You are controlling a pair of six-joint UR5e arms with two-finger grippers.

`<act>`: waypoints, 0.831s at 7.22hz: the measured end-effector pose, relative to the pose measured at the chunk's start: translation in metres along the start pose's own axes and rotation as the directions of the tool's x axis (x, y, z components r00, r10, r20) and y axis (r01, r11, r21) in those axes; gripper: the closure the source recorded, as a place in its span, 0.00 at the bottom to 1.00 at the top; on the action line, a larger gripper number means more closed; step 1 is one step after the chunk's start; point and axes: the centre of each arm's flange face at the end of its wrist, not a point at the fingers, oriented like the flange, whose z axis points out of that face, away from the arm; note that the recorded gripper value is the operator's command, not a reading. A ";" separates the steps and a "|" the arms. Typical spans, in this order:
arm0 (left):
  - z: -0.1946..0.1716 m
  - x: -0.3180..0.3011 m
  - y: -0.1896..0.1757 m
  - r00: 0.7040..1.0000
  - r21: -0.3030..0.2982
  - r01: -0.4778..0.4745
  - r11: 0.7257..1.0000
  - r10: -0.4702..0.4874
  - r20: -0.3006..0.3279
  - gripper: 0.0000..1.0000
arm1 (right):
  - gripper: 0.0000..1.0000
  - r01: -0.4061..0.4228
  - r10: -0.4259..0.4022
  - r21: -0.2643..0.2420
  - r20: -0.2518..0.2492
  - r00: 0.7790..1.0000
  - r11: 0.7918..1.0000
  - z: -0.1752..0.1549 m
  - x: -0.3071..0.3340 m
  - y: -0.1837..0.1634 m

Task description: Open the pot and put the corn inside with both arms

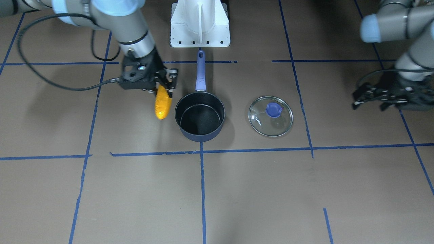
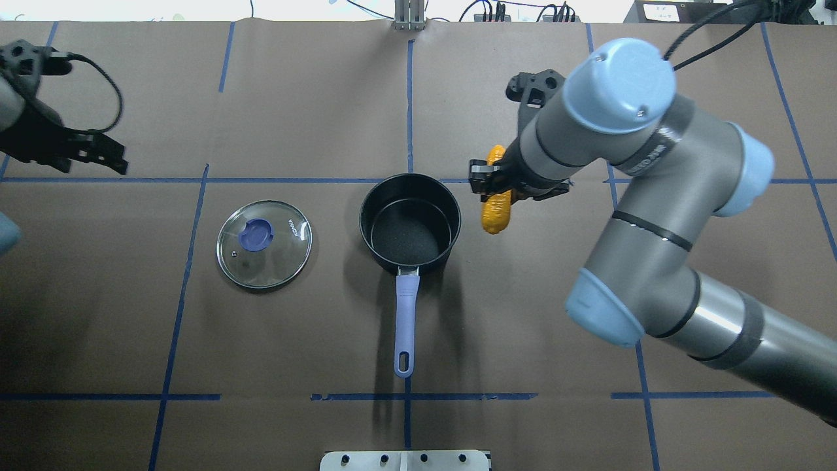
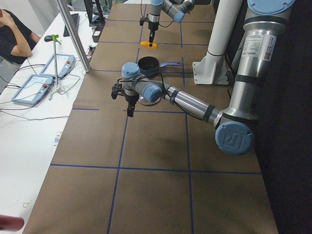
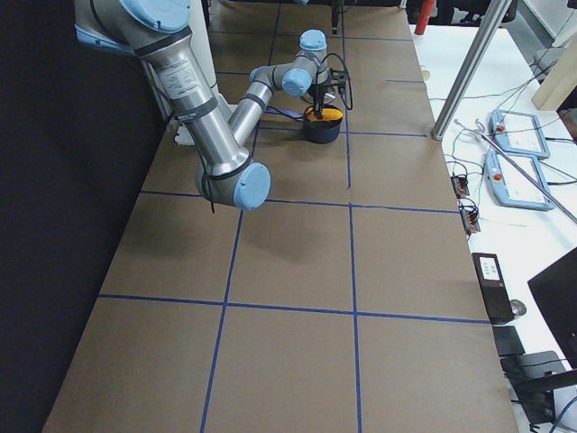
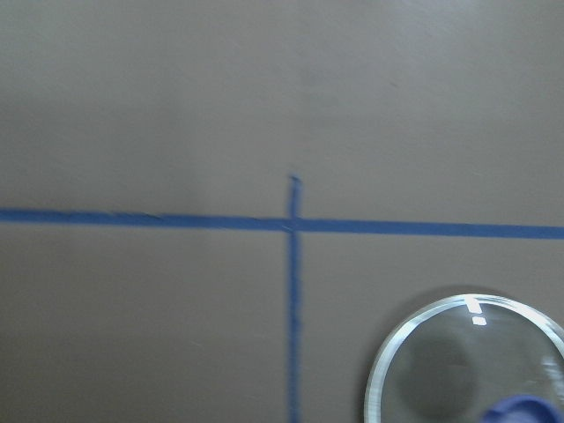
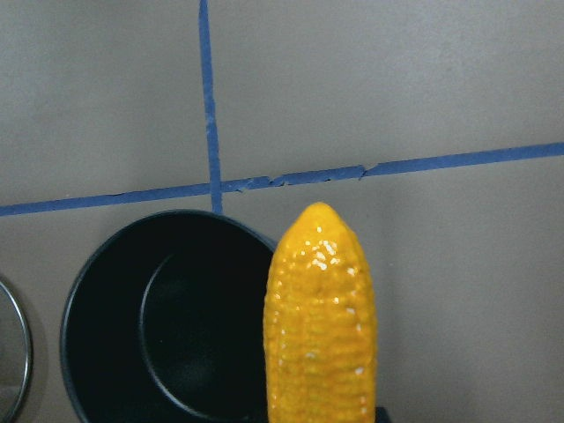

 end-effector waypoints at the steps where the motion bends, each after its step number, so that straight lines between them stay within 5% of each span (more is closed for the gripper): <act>1: -0.007 -0.040 0.005 1.000 -0.003 -0.025 1.000 0.025 0.004 0.00 | 0.96 -0.008 0.008 0.002 -0.004 1.000 1.000 0.012 -0.023 0.007; 2: -0.013 -0.075 0.012 0.999 -0.002 -0.051 0.999 0.051 0.016 0.00 | 0.93 -0.014 0.014 0.005 -0.011 1.000 1.000 0.024 -0.043 0.010; 3: -0.017 -0.107 0.019 0.996 -0.005 -0.080 0.997 0.080 0.029 0.00 | 0.78 -0.018 0.018 0.006 -0.015 1.000 1.000 0.034 -0.059 0.008; 4: -0.019 -0.134 0.028 0.993 -0.009 -0.107 0.994 0.107 0.041 0.00 | 0.33 -0.020 0.020 0.007 -0.015 1.000 1.000 0.043 -0.069 0.005; 5: -0.023 -0.155 0.038 0.991 -0.010 -0.122 0.992 0.122 0.050 0.00 | 0.02 -0.025 0.025 0.009 -0.009 1.000 1.000 0.049 -0.074 0.003; 6: -0.024 -0.174 0.049 0.989 -0.016 -0.133 0.991 0.134 0.056 0.00 | 0.01 -0.032 0.032 0.012 0.003 0.999 0.999 0.050 -0.076 0.002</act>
